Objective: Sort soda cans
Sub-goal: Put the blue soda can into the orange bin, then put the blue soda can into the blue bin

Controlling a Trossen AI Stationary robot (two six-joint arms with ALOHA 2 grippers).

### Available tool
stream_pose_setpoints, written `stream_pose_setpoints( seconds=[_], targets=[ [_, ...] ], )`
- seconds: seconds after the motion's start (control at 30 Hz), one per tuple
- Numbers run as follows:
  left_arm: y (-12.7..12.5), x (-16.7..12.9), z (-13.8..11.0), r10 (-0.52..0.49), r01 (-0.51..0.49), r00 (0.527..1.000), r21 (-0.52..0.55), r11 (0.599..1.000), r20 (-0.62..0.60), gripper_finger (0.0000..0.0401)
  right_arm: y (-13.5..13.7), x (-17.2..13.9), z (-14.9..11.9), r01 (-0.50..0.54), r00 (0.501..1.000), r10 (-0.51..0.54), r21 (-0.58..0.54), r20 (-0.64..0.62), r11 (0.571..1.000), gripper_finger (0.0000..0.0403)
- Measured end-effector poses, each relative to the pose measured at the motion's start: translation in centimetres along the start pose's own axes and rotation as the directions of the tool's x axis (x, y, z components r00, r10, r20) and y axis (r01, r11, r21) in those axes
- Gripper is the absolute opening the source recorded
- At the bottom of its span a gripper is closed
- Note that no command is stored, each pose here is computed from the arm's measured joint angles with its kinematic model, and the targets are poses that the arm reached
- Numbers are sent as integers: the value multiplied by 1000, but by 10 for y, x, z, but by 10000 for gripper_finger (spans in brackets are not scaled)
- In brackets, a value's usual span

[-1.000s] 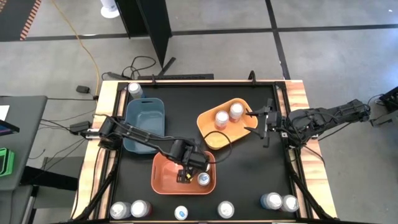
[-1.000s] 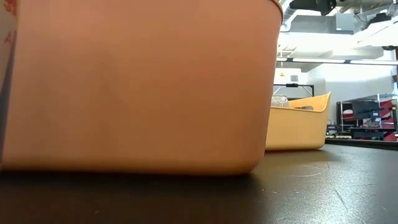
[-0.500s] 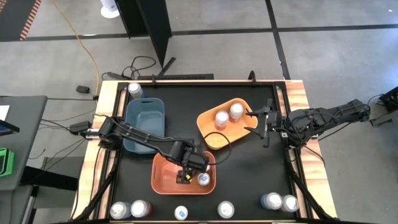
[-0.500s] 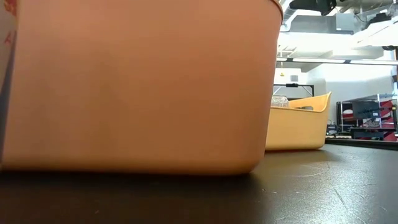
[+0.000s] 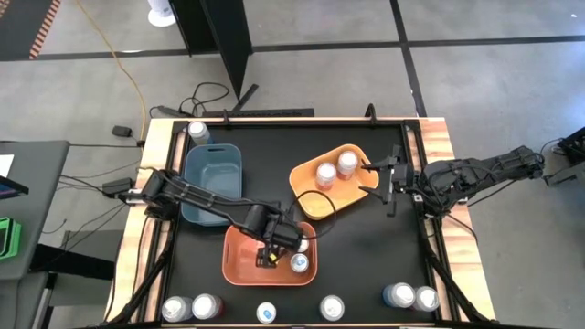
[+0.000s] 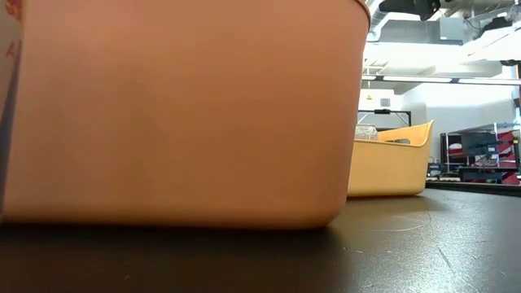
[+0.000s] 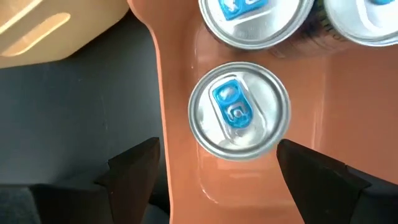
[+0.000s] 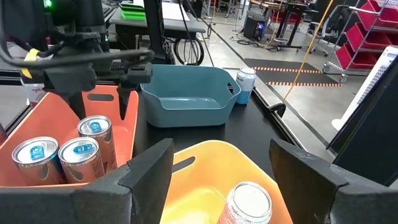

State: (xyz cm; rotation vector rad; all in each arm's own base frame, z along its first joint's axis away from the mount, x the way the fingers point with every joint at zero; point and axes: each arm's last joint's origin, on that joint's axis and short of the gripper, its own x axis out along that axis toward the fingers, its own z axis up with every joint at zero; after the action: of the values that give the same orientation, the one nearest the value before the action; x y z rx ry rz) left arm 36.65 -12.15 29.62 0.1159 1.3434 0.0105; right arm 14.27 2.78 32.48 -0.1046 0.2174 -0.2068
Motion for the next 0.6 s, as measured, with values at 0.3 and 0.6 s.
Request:
stream_pose_setpoints(
  seconds=[0.3, 0.6],
  targets=[
    [11, -47, -23, 101, -94, 992, -86, 992, 74, 319, 0, 0, 0, 0, 1000, 0, 0, 0, 1000, 281],
    [31, -78, -56, 385, -367, 922, -209, 906, 48, 319, 0, 0, 0, 0, 1000, 0, 0, 0, 1000, 281]
  ],
)
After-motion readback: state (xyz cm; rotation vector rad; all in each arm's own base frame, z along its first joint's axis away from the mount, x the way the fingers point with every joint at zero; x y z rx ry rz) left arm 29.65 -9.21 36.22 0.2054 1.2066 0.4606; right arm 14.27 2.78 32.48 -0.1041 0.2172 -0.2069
